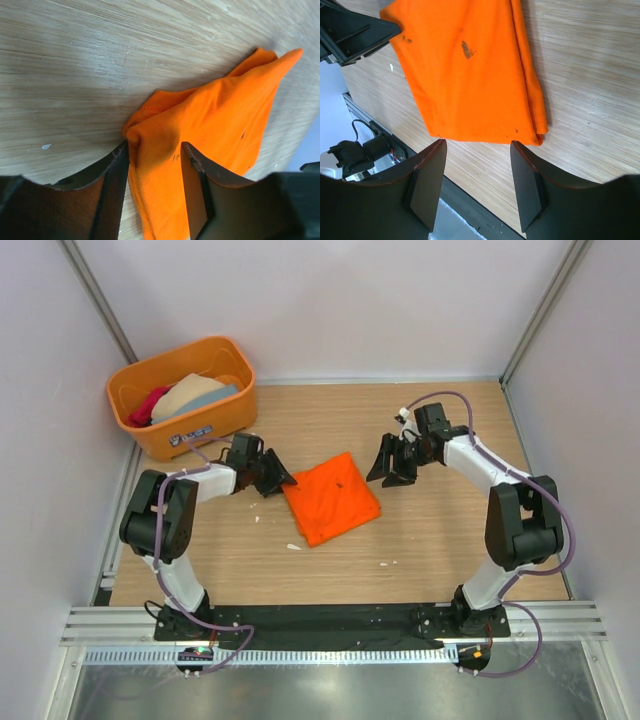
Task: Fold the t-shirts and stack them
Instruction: Neatly place the folded tshirt to the corner
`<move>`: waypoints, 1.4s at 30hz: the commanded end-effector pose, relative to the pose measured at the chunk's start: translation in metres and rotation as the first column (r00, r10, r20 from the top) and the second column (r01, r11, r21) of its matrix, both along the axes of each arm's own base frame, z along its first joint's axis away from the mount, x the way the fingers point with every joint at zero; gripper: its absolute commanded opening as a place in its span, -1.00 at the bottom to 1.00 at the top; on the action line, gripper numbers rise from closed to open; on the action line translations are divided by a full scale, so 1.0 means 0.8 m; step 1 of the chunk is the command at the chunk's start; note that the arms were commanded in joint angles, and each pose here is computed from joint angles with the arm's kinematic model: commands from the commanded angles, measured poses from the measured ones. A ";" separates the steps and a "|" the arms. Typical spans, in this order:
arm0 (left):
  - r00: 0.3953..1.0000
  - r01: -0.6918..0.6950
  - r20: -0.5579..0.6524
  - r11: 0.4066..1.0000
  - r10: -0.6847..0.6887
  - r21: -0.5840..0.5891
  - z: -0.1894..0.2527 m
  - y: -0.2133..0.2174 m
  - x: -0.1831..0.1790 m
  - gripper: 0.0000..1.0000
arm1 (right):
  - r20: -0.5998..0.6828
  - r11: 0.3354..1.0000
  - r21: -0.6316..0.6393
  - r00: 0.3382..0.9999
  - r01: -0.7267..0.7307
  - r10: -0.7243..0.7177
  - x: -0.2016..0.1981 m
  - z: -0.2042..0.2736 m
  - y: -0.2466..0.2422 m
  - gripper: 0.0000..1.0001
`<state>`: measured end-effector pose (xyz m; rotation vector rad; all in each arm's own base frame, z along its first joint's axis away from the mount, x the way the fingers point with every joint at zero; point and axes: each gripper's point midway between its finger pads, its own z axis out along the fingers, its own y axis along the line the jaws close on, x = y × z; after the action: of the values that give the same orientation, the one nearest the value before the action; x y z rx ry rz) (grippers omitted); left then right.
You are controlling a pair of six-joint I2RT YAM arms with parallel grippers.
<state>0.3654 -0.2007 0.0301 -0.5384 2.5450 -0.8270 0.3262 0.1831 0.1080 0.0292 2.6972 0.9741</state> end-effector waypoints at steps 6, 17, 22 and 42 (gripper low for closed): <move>0.983 -0.118 -0.128 0.989 0.129 0.085 -0.046 0.027 -0.014 -1.00 | 0.092 0.999 0.039 0.996 -0.019 0.015 0.007 0.038 0.005 0.19; 0.830 -0.454 -0.224 0.852 0.511 0.261 -0.026 0.169 -0.118 -1.00 | 0.071 1.000 -0.019 0.997 -0.002 0.003 -0.036 0.051 0.008 0.20; 0.649 -0.630 -0.179 0.654 0.739 0.419 0.010 0.265 -0.188 -1.00 | 0.048 0.995 -0.008 0.994 -0.100 0.100 -0.064 0.052 0.036 0.20; 0.064 -0.735 -0.104 0.117 0.993 0.667 0.076 0.437 -0.321 -1.00 | 0.031 0.963 0.082 0.967 -0.255 0.253 -0.116 0.059 0.092 0.21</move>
<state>0.1266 0.1356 0.0805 -2.1267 1.9016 0.4394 0.2311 0.2477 0.1320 -0.2582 2.7621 1.1146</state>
